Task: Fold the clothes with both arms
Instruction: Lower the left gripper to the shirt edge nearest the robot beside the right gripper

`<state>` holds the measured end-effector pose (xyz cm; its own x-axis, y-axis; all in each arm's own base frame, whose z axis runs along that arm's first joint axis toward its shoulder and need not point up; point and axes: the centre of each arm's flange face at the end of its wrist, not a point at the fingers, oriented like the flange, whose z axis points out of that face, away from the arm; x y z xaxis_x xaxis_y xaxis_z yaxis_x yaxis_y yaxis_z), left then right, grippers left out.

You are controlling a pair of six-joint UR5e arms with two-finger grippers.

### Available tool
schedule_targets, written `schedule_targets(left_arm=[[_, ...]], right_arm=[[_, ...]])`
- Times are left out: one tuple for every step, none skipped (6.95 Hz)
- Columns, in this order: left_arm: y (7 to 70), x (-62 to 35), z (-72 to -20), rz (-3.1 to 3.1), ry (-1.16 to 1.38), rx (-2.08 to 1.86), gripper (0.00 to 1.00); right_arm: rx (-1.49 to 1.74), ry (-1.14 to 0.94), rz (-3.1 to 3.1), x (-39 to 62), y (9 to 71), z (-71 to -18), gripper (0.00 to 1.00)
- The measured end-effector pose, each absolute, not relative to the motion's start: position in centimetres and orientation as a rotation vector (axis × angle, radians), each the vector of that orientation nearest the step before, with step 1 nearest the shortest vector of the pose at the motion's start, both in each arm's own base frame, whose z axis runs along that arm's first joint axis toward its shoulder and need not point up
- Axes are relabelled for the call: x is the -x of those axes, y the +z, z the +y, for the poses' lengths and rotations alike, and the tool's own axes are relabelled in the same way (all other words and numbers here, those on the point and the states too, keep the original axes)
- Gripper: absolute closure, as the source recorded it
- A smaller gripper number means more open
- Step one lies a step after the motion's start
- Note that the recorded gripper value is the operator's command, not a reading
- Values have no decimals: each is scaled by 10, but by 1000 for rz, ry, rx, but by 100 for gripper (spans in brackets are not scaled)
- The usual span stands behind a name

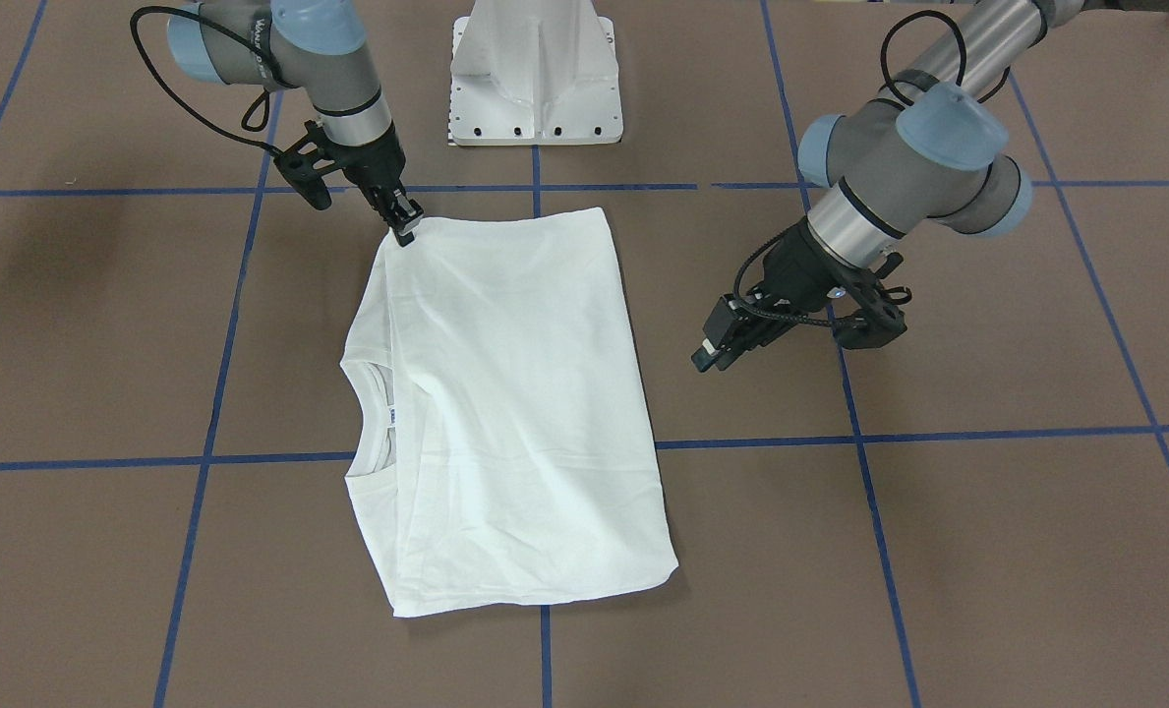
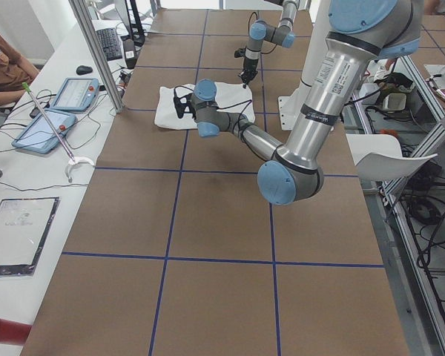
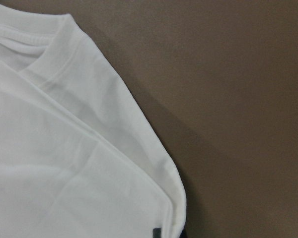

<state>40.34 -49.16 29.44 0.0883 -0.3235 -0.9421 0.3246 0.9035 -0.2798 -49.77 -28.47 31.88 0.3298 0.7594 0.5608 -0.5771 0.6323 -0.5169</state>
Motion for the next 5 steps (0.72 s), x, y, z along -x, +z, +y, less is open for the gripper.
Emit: schedule_targets(left_arm=[[292, -414, -449, 1394, -498, 47, 58], [288, -423, -398, 1357, -514, 87, 58], [283, -438, -351, 1300, -544, 120, 58], [280, -463, -311, 1243, -573, 148, 56], [276, -488, -280, 1215, -578, 168, 56]], right_arm=[[252, 893, -860, 497, 313, -279, 100], [261, 901, -857, 497, 310, -274, 100], [265, 904, -859, 496, 308, -273, 100], [268, 904, -863, 493, 306, -272, 100], [269, 903, -865, 492, 305, -271, 100]])
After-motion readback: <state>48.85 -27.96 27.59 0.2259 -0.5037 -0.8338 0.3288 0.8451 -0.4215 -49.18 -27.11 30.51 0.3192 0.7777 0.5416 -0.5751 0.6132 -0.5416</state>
